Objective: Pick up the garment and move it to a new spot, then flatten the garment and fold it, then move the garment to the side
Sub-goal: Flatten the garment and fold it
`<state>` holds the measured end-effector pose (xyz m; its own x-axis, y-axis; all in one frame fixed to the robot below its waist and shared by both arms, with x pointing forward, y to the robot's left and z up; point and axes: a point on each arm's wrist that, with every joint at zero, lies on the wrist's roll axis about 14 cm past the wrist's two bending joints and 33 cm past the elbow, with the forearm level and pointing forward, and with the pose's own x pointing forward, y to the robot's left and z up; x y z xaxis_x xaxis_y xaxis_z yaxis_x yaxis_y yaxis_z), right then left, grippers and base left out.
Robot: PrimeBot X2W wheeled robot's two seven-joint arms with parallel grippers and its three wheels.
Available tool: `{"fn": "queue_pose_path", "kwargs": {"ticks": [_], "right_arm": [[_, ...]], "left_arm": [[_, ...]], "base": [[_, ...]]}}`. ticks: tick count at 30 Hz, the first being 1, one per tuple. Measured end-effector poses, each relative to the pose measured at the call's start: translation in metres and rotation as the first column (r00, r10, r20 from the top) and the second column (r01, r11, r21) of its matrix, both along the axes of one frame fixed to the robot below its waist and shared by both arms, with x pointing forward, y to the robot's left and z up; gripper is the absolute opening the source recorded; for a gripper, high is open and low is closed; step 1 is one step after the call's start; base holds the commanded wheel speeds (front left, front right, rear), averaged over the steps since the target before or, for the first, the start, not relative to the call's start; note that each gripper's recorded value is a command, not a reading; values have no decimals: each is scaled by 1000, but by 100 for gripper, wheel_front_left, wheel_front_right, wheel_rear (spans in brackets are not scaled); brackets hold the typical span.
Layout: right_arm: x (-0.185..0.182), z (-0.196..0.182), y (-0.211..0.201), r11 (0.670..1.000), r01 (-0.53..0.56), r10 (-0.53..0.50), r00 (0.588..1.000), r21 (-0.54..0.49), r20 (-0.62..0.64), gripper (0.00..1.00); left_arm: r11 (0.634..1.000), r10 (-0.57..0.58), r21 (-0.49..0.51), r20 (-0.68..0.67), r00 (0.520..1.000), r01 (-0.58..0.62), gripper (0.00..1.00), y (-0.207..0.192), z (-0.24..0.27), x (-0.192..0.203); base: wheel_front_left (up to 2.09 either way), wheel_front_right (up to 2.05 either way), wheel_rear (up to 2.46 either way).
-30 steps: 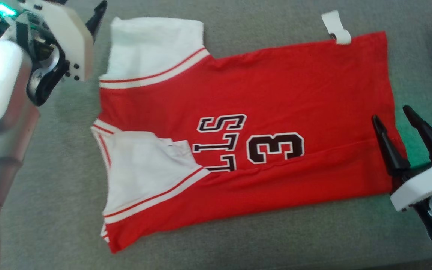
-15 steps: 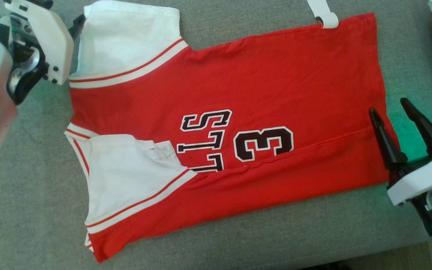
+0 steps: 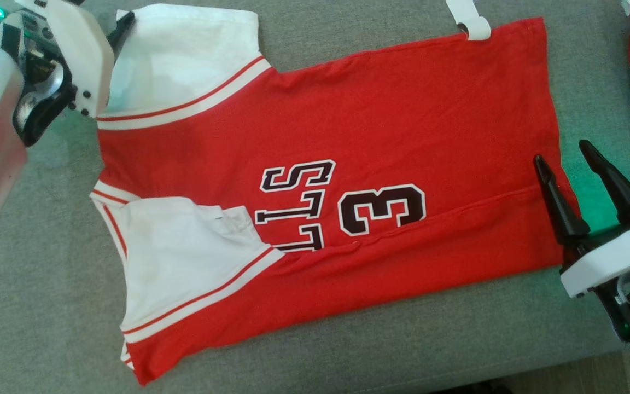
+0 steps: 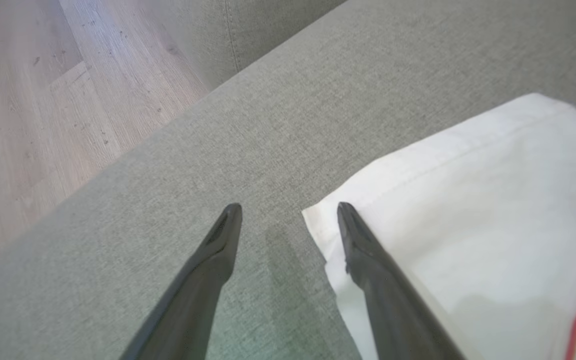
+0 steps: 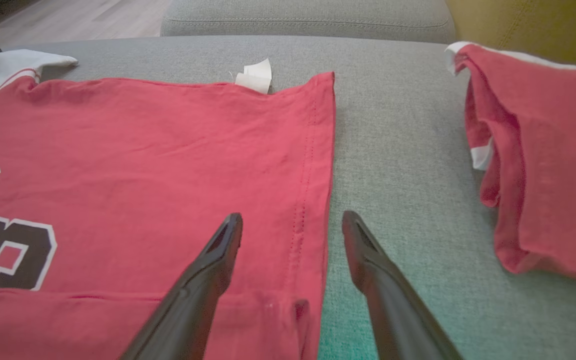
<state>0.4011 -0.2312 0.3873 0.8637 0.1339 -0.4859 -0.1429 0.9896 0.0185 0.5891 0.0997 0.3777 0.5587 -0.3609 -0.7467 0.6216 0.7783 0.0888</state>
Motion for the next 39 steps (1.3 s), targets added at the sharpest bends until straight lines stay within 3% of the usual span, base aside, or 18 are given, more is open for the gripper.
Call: {"fn": "queue_pose_path", "kwargs": {"ticks": [10, 11, 12, 13, 14, 24, 30, 39], "right_arm": [[1, -4, -7, 1000, 17, -17, 1000, -9, -1, 100], [1, -5, -7, 1000, 18, -18, 1000, -10, -2, 100], [1, -5, -8, 1000, 19, -19, 1000, -11, -2, 100], [1, -4, -8, 1000, 21, -21, 1000, -11, 1, 100], [3, -3, -9, 1000, 21, -21, 1000, -11, 8, 100], [22, 4, 4, 1000, -8, 7, 1000, 30, 22, 100], [60, 6, 3, 999, -30, 32, 997, 28, -66, 100], [101, -1, 9, 998, -43, 51, 987, 53, -155, 100]], "left_arm": [[1000, -25, -2, -76, 997, 25, 100, -7, -20, -8], [1000, -27, -5, -81, 996, 26, 89, -8, -20, -8], [1000, -30, -7, -83, 996, 29, 47, -8, -20, -9], [999, -37, -8, -86, 996, 37, 35, -10, -20, -10], [999, -50, -8, -86, 995, 49, 0, -12, -20, -12], [994, -104, -18, 92, 990, 106, 0, -11, 4, 4], [993, -112, -21, 208, 972, 119, 0, -7, 28, 16], [990, -129, -22, 245, 961, 139, 0, -9, 35, 15]], "base": [[0, 0, 0], [0, 0, 0], [0, 0, 0], [0, 0, 0], [0, 0, 0], [0, 0, 0], [0, 0, 0], [0, 0, 0]]}}
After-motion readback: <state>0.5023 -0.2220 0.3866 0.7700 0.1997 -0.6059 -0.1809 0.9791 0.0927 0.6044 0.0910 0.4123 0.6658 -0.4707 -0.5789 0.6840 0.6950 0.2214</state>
